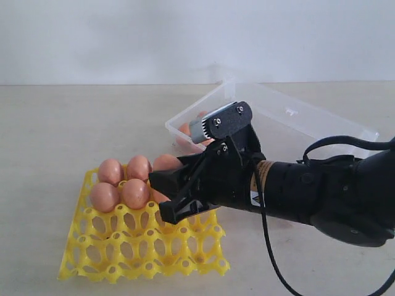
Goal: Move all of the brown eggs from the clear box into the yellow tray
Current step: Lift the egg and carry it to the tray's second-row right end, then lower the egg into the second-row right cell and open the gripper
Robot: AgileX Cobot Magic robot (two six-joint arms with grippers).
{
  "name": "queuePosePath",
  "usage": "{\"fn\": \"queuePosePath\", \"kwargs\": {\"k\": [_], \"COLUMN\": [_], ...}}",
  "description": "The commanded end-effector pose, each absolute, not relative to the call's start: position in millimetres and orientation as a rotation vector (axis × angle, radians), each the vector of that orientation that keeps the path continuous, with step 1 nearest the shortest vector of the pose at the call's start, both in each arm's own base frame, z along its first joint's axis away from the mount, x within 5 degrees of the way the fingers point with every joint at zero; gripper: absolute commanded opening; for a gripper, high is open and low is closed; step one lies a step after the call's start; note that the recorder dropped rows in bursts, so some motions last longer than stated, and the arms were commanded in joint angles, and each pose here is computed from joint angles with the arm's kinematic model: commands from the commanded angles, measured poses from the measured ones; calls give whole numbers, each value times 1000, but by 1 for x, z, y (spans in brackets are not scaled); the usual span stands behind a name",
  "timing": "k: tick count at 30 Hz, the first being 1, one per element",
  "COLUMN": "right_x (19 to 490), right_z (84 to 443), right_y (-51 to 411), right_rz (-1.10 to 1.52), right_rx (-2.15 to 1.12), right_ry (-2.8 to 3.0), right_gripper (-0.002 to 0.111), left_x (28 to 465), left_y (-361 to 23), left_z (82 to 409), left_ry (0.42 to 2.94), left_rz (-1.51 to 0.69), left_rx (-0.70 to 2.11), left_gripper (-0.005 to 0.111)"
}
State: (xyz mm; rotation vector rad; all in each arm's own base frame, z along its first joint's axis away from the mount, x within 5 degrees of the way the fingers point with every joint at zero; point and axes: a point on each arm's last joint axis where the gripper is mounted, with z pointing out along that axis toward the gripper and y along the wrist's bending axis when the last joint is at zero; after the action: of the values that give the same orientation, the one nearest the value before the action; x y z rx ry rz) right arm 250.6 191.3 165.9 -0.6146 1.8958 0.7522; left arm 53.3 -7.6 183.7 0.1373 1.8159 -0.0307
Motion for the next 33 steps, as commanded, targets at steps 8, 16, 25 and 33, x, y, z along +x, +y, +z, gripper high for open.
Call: {"fn": "queuePosePath", "kwargs": {"k": [8,16,25,33], "right_x": [279,278,308,306], "right_z": [130,118,134,130], "right_y": [153,153,159,158], "right_rz": [827,785,713,687], "right_rx": [-519,-596,-555,-599], "right_ry": [1957,1991,1973,2026], "right_gripper": [0,0,24,26], "left_x": [53,53,53,53], "left_y": [-8,-8,-8,-8], "left_z": [183,183,183,183], "left_ry": [1812,1812,1812,1812], "left_rz": [-31,-31,-31,-31], "left_rx": [142,142,142,142], "left_gripper": [4,4,4,4]}}
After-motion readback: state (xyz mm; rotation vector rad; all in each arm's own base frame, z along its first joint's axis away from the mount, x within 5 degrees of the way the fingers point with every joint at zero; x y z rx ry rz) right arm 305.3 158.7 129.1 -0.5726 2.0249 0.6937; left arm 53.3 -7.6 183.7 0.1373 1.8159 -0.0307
